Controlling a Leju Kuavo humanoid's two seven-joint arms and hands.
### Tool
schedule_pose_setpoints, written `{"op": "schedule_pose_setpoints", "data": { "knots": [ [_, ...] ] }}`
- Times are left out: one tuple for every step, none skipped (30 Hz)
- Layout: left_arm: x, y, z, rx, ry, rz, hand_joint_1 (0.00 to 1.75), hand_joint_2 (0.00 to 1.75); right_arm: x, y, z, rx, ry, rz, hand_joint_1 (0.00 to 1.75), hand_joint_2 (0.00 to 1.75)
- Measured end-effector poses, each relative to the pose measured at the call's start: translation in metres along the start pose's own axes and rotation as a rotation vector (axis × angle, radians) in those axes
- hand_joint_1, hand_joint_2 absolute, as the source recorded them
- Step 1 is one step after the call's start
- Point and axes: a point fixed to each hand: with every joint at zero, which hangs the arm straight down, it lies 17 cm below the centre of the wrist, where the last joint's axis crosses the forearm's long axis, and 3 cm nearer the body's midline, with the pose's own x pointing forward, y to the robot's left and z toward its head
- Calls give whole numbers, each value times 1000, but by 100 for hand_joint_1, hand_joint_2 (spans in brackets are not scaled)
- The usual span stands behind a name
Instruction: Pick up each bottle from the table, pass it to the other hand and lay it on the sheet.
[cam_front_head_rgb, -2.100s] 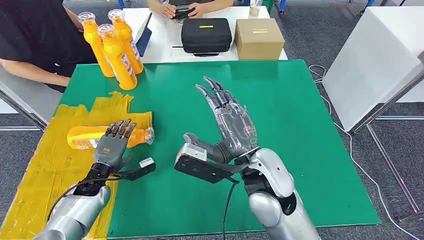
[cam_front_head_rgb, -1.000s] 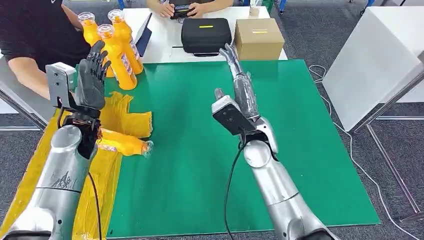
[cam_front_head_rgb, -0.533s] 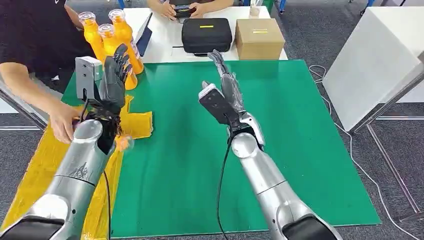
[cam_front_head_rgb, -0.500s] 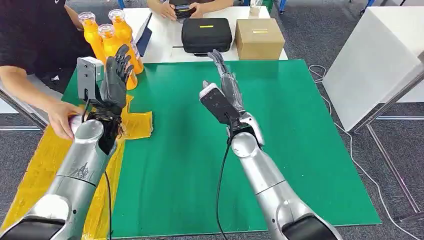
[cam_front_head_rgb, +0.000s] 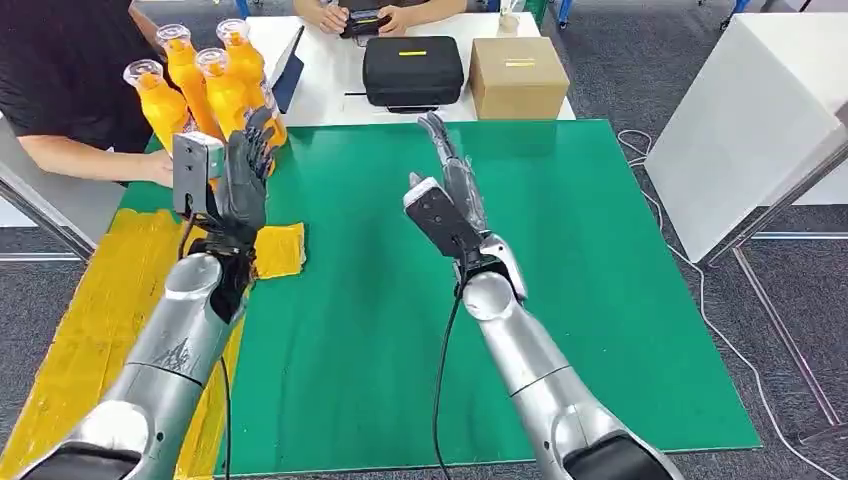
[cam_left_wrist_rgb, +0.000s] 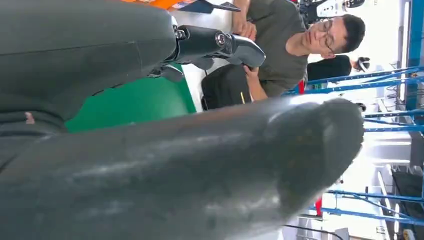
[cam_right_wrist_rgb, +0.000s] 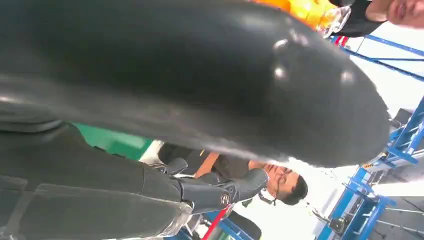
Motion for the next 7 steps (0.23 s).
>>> {"op": "schedule_pose_setpoints", "data": {
  "knots": [
    [-1,0,1,-1,0,-1,0,0,0,1,0,3,1,-4,0,0],
    [-1,0,1,-1,1,-1,0,0,0,1,0,6,0,-7,0,0],
    [0,-1,2,-2,-3,-2,0,0,0,2,0,7,1,-11,0,0],
    [0,-1,3,-3,-5,-3,0,0,0,2,1,8,1,-14,0,0],
    [0,-2,3,-4,-5,-6,0,0,0,3,1,9,1,-16,0,0],
    [0,-2,4,-5,-7,-9,0,0,1,3,1,10,1,-17,0,0],
    [0,-2,4,-5,-7,-9,0,0,1,4,1,10,1,-17,0,0]
  ]
}}
